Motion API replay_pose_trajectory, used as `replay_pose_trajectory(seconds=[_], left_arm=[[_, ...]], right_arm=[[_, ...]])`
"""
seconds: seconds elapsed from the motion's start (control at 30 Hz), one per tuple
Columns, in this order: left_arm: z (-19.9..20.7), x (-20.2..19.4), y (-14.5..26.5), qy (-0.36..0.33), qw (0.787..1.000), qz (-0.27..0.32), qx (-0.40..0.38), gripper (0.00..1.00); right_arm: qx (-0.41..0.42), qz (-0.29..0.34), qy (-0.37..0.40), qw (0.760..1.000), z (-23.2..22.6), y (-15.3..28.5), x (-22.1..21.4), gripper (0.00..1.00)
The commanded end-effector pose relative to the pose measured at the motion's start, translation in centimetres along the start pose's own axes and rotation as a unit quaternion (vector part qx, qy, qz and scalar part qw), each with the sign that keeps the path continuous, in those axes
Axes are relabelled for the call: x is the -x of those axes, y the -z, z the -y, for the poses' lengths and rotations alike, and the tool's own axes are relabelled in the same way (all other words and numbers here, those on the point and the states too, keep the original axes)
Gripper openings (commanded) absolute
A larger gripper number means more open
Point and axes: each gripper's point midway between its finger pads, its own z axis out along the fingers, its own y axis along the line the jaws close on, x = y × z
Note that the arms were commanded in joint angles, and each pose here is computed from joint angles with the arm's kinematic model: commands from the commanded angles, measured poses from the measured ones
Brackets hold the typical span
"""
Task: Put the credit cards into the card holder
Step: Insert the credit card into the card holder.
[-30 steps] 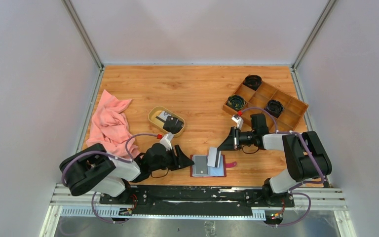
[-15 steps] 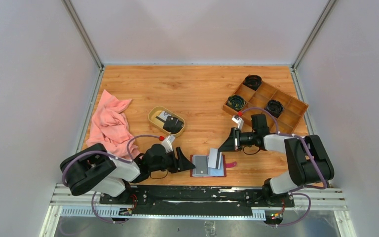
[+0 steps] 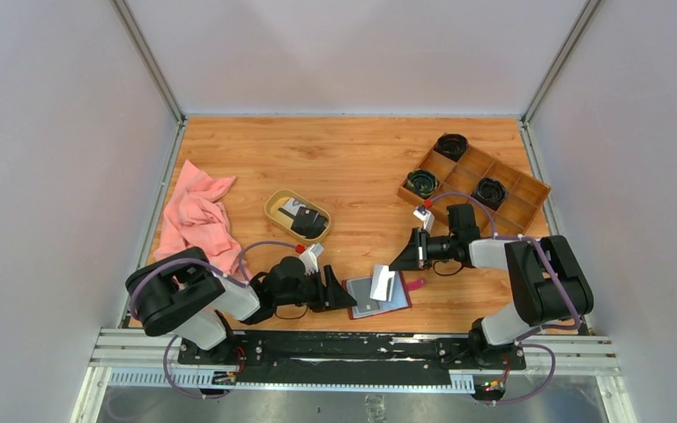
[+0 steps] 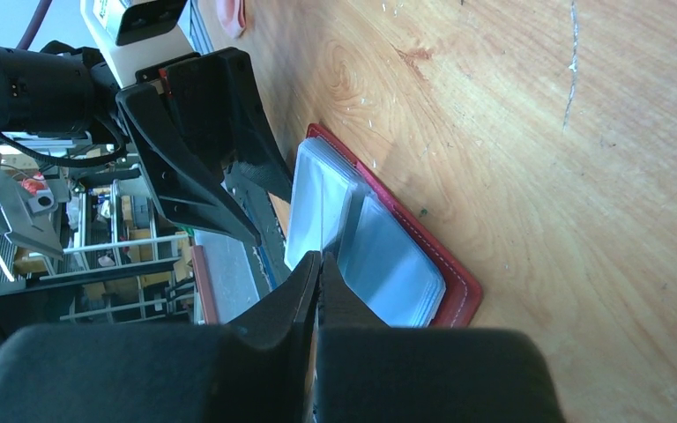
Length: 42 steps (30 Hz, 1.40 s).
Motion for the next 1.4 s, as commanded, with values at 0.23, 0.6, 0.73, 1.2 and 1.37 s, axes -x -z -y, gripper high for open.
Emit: replay_pose_trajectory(seconds=[0.23,0.6,0.73,1.2,1.37], left_arm=[[-8.5,-3.9,1.4,0.024,0.986,-0.053,0.159,0.56],[-9.0,-4.0,1.4,0.031,0.984,-0.051,0.166,0.55],[-9.2,-4.1,1.4,0.032,0.984,-0.051,0.169,0.55],[-9.1,-4.0,1.3,0.031,0.984,-0.052,0.166,0.54],[-9.1,-4.1,1.3,0.032,0.984,-0.053,0.166,0.54]], right_arm=[[-0.01,0.021,0.038,0.999,-0.4,1.3,1.1,0.0],[-0.006,0.021,0.042,0.999,-0.5,1.5,1.2,0.0],[-0.013,0.041,0.051,0.998,-0.6,2.2,1.9,0.0],[-0.012,0.036,0.034,0.999,0.2,2.1,1.5,0.0],[-0.015,0.035,0.032,0.999,0.3,2.0,1.4,0.0]])
